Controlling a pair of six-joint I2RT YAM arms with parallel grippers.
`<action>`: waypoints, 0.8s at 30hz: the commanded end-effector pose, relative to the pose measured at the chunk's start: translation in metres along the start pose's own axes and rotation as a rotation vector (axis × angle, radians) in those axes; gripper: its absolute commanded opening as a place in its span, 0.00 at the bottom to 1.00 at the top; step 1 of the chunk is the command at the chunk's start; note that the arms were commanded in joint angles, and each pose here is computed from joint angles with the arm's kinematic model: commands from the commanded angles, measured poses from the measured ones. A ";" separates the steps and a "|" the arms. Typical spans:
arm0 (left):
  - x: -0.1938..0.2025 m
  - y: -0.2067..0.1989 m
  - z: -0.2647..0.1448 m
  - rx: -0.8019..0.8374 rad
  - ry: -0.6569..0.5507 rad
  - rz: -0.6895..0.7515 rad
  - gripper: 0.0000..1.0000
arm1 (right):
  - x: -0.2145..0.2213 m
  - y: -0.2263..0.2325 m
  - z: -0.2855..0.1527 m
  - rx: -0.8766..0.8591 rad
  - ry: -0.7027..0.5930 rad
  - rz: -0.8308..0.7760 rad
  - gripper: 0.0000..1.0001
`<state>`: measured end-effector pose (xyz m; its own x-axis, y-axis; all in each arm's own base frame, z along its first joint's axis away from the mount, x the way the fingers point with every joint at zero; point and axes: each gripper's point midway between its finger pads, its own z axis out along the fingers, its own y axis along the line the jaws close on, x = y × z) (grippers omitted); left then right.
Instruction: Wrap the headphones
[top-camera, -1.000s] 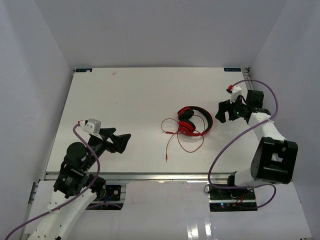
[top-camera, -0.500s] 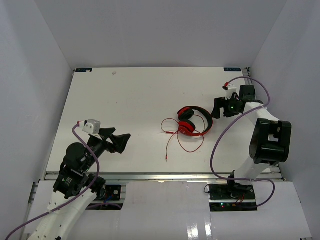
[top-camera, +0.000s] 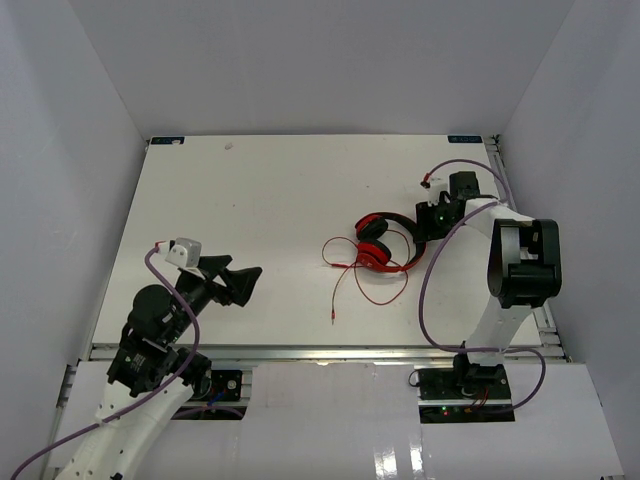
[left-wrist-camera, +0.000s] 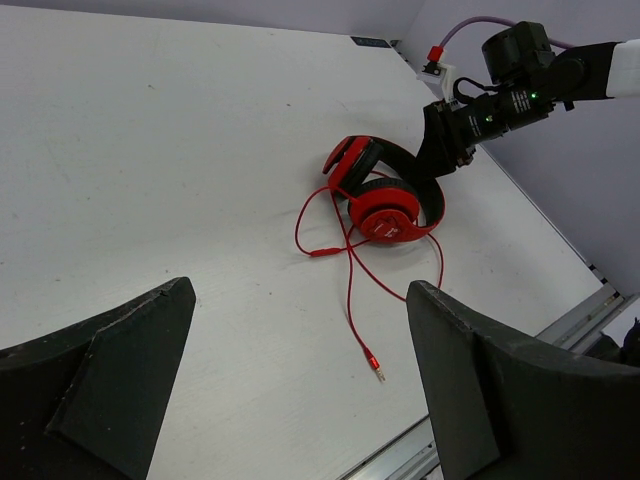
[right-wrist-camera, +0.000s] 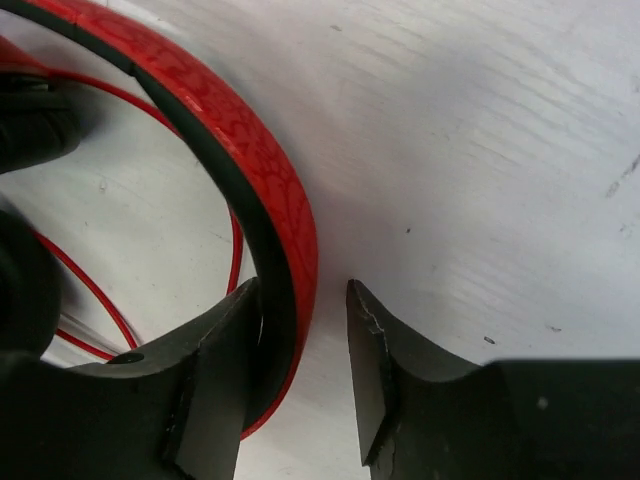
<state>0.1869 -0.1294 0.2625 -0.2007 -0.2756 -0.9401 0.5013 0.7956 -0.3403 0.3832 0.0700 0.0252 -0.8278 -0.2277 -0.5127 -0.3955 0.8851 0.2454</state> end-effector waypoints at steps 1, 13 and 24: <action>0.008 0.000 0.011 0.010 0.020 -0.030 0.98 | 0.001 0.007 0.007 0.001 0.031 -0.048 0.33; 0.051 -0.049 0.070 0.373 0.207 0.103 0.98 | -0.069 0.059 -0.102 -0.065 -0.298 -0.151 0.08; 0.093 -0.108 0.100 0.617 0.058 0.306 0.98 | -0.088 0.129 -0.217 -0.190 -0.570 -0.233 0.08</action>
<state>0.1887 -0.2793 0.1875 -0.1798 0.0603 -0.9818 0.9061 0.3988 -0.1414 0.3378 0.0994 0.2558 -0.3918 -0.1819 -0.9019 -0.5952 0.7976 0.0977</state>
